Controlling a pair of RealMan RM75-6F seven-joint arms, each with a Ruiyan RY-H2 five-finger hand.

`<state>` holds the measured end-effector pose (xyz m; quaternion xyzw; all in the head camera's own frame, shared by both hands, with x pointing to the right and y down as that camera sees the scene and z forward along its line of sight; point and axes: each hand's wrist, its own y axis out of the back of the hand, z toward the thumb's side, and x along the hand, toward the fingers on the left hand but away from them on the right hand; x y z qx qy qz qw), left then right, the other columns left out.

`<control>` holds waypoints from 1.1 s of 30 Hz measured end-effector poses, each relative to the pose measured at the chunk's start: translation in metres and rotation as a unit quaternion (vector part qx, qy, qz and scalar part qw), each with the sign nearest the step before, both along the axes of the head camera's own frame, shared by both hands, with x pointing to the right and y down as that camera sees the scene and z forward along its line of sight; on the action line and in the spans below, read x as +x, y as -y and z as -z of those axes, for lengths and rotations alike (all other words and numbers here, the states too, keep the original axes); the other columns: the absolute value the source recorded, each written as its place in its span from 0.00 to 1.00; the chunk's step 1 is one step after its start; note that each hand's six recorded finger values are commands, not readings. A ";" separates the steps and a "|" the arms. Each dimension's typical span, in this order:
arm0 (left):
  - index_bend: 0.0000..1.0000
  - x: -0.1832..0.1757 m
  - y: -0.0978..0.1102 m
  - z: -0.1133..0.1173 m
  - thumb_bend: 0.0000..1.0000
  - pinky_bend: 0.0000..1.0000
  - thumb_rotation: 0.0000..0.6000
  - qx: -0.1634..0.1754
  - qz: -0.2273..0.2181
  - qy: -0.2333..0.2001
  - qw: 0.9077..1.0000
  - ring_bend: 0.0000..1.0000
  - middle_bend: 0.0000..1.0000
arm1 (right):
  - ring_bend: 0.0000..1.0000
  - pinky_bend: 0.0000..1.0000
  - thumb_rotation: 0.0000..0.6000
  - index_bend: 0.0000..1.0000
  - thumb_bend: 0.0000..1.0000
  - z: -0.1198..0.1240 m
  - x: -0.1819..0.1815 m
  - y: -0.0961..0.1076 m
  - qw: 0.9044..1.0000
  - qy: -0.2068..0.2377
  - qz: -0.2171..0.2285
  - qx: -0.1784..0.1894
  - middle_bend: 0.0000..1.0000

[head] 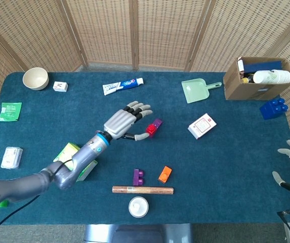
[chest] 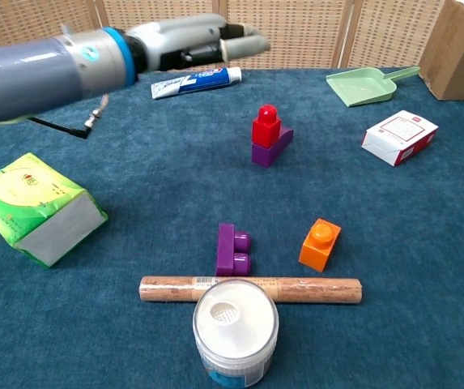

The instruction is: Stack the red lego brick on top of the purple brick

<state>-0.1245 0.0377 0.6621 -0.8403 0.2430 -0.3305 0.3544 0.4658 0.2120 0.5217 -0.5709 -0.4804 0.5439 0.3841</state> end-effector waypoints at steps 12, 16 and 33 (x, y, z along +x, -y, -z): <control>0.12 -0.143 -0.041 0.072 0.23 0.00 0.00 0.013 0.083 0.052 0.995 0.00 0.00 | 0.05 0.23 1.00 0.30 0.21 -0.006 -0.025 0.017 0.999 0.001 0.036 -0.005 0.18; 0.12 -0.194 -0.064 0.092 0.23 0.00 0.00 0.022 0.117 0.087 0.989 0.00 0.00 | 0.04 0.23 1.00 0.30 0.21 -0.009 -0.036 0.021 0.999 -0.001 0.049 -0.010 0.18; 0.13 -0.343 -0.178 0.153 0.23 0.00 0.00 0.082 0.239 0.204 0.946 0.00 0.01 | 0.00 0.16 1.00 0.32 0.21 -0.015 -0.059 0.014 0.997 -0.032 0.069 -0.031 0.18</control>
